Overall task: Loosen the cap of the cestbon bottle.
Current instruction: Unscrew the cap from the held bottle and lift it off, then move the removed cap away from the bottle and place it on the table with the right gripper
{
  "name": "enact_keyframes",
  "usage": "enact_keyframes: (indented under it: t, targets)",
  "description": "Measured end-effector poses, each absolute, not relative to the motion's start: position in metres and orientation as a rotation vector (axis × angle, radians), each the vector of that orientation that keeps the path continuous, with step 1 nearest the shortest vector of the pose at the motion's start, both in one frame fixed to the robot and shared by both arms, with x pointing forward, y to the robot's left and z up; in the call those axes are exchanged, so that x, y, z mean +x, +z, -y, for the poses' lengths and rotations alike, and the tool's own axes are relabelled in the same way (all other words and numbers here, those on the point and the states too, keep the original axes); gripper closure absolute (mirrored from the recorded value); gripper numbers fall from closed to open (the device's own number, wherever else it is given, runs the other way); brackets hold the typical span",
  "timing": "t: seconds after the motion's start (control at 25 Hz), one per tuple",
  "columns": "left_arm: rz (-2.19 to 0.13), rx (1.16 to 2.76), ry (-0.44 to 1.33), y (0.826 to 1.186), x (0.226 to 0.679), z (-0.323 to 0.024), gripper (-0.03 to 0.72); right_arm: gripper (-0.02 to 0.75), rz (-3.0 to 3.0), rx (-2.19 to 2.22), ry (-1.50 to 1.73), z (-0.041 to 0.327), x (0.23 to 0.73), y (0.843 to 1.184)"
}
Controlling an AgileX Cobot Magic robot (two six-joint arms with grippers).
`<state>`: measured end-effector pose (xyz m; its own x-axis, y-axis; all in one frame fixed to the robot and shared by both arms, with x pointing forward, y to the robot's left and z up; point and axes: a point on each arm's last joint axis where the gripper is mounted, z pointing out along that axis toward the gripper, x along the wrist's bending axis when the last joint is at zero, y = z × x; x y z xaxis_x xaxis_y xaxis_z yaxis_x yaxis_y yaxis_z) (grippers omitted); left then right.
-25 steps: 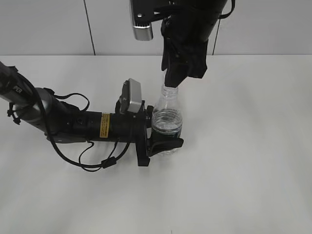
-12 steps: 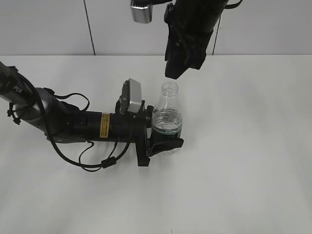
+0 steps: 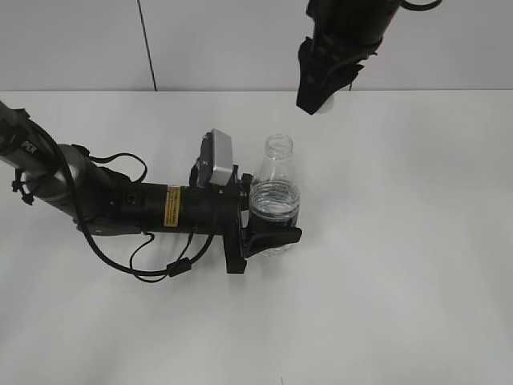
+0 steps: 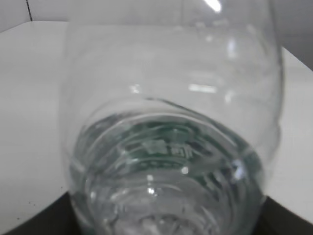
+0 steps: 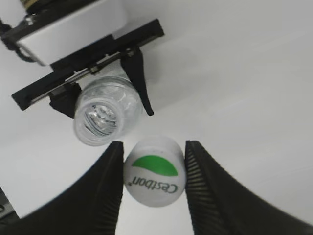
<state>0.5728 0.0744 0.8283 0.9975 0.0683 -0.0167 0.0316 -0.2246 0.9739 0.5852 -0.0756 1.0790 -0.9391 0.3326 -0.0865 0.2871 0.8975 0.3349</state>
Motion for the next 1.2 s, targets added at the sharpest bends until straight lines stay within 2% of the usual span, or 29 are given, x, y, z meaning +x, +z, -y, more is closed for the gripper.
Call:
enact_keyframes:
  t: [0.28,0.56,0.8,1.2]
  targets:
    - [-0.074,1.798,0.033,0.828,0.573,-0.074,0.278,0.447,-2.708,1.254,0.513,0.137,0.618,1.079]
    - [-0.078,1.796,0.034,0.828,0.573,-0.074,0.278,0.447,-2.443,1.641,0.431,0.196,0.639,1.075]
    - [-0.098,1.793,0.031,0.829,0.574,-0.074,0.278,0.447,-2.364,1.808,0.369,0.229,0.642,1.034]
    - [-0.115,1.791,0.036,0.829,0.575,-0.074,0.278,0.447,-2.311,1.928,0.349,0.244,0.644,0.963]
